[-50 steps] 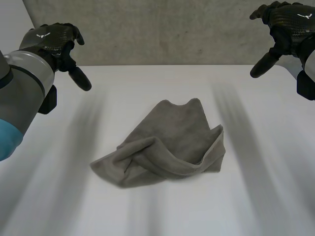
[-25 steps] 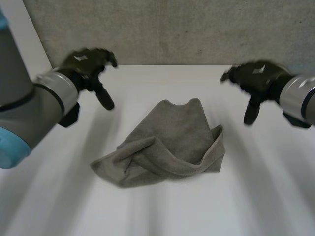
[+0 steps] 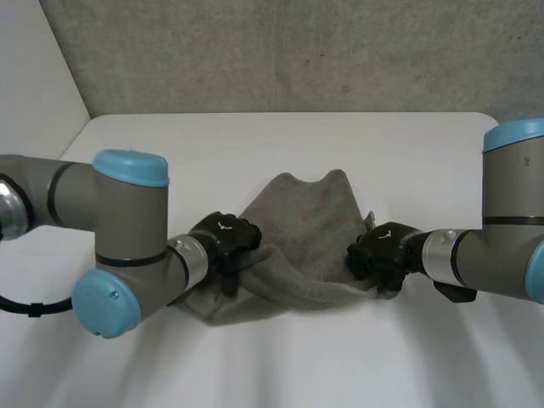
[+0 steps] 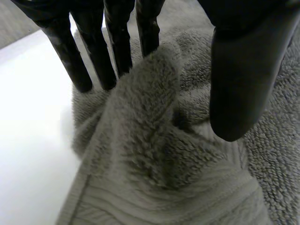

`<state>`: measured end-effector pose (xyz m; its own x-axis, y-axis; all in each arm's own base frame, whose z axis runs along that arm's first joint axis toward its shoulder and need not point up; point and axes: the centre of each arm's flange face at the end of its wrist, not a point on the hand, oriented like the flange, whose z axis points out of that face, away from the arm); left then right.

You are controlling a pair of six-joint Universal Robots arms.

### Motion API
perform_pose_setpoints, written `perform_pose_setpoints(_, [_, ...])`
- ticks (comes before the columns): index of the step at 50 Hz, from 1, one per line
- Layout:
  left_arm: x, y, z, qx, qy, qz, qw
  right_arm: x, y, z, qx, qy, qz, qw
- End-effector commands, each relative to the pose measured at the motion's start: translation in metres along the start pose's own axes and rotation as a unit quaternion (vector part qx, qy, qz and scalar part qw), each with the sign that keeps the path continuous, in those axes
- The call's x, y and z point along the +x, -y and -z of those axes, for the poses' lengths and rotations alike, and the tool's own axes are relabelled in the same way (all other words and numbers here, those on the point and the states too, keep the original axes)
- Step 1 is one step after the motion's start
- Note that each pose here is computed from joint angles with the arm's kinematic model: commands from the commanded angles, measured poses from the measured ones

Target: Fold the towel.

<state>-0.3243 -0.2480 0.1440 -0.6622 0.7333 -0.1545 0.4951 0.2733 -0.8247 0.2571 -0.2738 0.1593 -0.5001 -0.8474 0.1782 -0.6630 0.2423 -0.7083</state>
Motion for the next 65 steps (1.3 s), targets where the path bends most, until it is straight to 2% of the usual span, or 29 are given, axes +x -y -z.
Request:
perform_pose_setpoints(1, [0.003, 0.001, -0.005, 0.005, -0.002, -0.002, 1.000, 0.004, 0.016, 0.008, 0.037, -0.011, 0.010, 0.999])
perform_pose_setpoints(5, [-0.004, 0.019, -0.006, 0.037, 0.010, -0.008, 0.999, 0.006, 0.032, 0.014, 0.071, -0.015, 0.026, 0.997])
perform_pose_setpoints(8, [-0.022, 0.050, -0.007, 0.092, 0.044, -0.011, 0.995, 0.015, 0.059, 0.015, 0.123, -0.043, 0.052, 0.990])
perform_pose_setpoints(10, [-0.053, 0.094, 0.000, 0.161, 0.112, -0.014, 0.980, 0.023, 0.078, 0.017, 0.157, -0.068, 0.064, 0.983])
perform_pose_setpoints(11, [-0.053, 0.094, 0.000, 0.161, 0.113, -0.014, 0.980, 0.037, 0.099, 0.021, 0.195, -0.104, 0.070, 0.973])
perform_pose_setpoints(12, [-0.074, 0.120, 0.008, 0.201, 0.162, -0.016, 0.966, 0.053, 0.123, 0.031, 0.240, -0.149, 0.069, 0.957])
perform_pose_setpoints(13, [-0.075, 0.121, 0.008, 0.202, 0.163, -0.016, 0.966, 0.053, 0.124, 0.031, 0.240, -0.149, 0.069, 0.957])
perform_pose_setpoints(15, [-0.113, 0.180, 0.038, 0.296, 0.264, -0.023, 0.918, 0.082, 0.176, 0.067, 0.349, -0.230, 0.044, 0.907])
perform_pose_setpoints(16, [-0.113, 0.180, 0.038, 0.297, 0.264, -0.023, 0.917, 0.082, 0.177, 0.067, 0.350, -0.231, 0.044, 0.907])
perform_pose_setpoints(18, [-0.132, 0.232, 0.079, 0.392, 0.333, -0.026, 0.857, 0.103, 0.218, 0.115, 0.461, -0.280, 0.009, 0.842])
perform_pose_setpoints(19, [-0.132, 0.232, 0.079, 0.393, 0.333, -0.026, 0.857, 0.103, 0.218, 0.116, 0.461, -0.280, 0.009, 0.842])
perform_pose_setpoints(20, [-0.137, 0.250, 0.100, 0.430, 0.349, -0.025, 0.832, 0.106, 0.232, 0.136, 0.505, -0.283, -0.001, 0.815])
perform_pose_setpoints(21, [-0.137, 0.250, 0.100, 0.431, 0.350, -0.025, 0.832, 0.106, 0.232, 0.136, 0.506, -0.283, -0.001, 0.815])
perform_pose_setpoints(22, [-0.139, 0.260, 0.114, 0.452, 0.357, -0.025, 0.817, 0.105, 0.241, 0.150, 0.533, -0.278, -0.008, 0.799])
perform_pose_setpoints(23, [-0.138, 0.264, 0.124, 0.460, 0.358, -0.023, 0.812, 0.102, 0.244, 0.157, 0.545, -0.268, -0.014, 0.795])
perform_pose_setpoints(24, [-0.138, 0.264, 0.125, 0.460, 0.358, -0.023, 0.812, 0.102, 0.244, 0.157, 0.545, -0.268, -0.014, 0.795])
perform_pose_setpoints(26, [-0.134, 0.252, 0.124, 0.435, 0.350, -0.021, 0.830, 0.095, 0.241, 0.150, 0.530, -0.247, -0.014, 0.811])
perform_pose_setpoints(27, [-0.134, 0.252, 0.123, 0.434, 0.350, -0.021, 0.830, 0.095, 0.241, 0.150, 0.530, -0.247, -0.014, 0.811])
perform_pose_setpoints(28, [-0.131, 0.236, 0.113, 0.403, 0.341, -0.018, 0.849, 0.088, 0.233, 0.138, 0.506, -0.223, -0.015, 0.833])
perform_pose_setpoints(29, [-0.131, 0.236, 0.113, 0.403, 0.341, -0.018, 0.849, 0.087, 0.233, 0.138, 0.505, -0.223, -0.015, 0.834])
perform_pose_setpoints(31, [-0.118, 0.190, 0.089, 0.327, 0.315, -0.015, 0.891, 0.071, 0.210, 0.110, 0.443, -0.171, -0.009, 0.880])
perform_pose_setpoints(32, [-0.118, 0.190, 0.089, 0.327, 0.315, -0.015, 0.891, 0.071, 0.210, 0.110, 0.443, -0.170, -0.009, 0.880])
perform_pose_setpoints(34, [-0.104, 0.145, 0.074, 0.266, 0.290, -0.016, 0.919, 0.046, 0.186, 0.081, 0.380, -0.123, 0.016, 0.917])
perform_pose_setpoints(36, [-0.096, 0.125, 0.065, 0.247, 0.273, -0.019, 0.930, 0.032, 0.172, 0.069, 0.348, -0.105, 0.032, 0.931])
perform_pose_setpoints(37, [-0.095, 0.125, 0.065, 0.247, 0.273, -0.019, 0.930, 0.032, 0.172, 0.069, 0.347, -0.105, 0.032, 0.931])
perform_pose_setpoints(39, [-0.079, 0.085, 0.052, 0.213, 0.244, -0.022, 0.946, 0.017, 0.139, 0.047, 0.283, -0.091, 0.057, 0.953])
perform_pose_setpoints(44, [-0.062, 0.040, 0.044, 0.178, 0.224, -0.029, 0.958, -0.003, 0.092, 0.023, 0.210, -0.057, 0.070, 0.974])
perform_pose_setpoints(53, [-0.046, -0.009, 0.040, 0.115, 0.208, -0.042, 0.970, -0.017, 0.039, 0.003, 0.149, -0.033, 0.042, 0.987])
perform_pose_setpoints(65, [-0.054, 0.003, 0.050, 0.124, 0.225, -0.080, 0.963, -0.009, 0.035, 0.022, 0.148, -0.053, 0.032, 0.987])
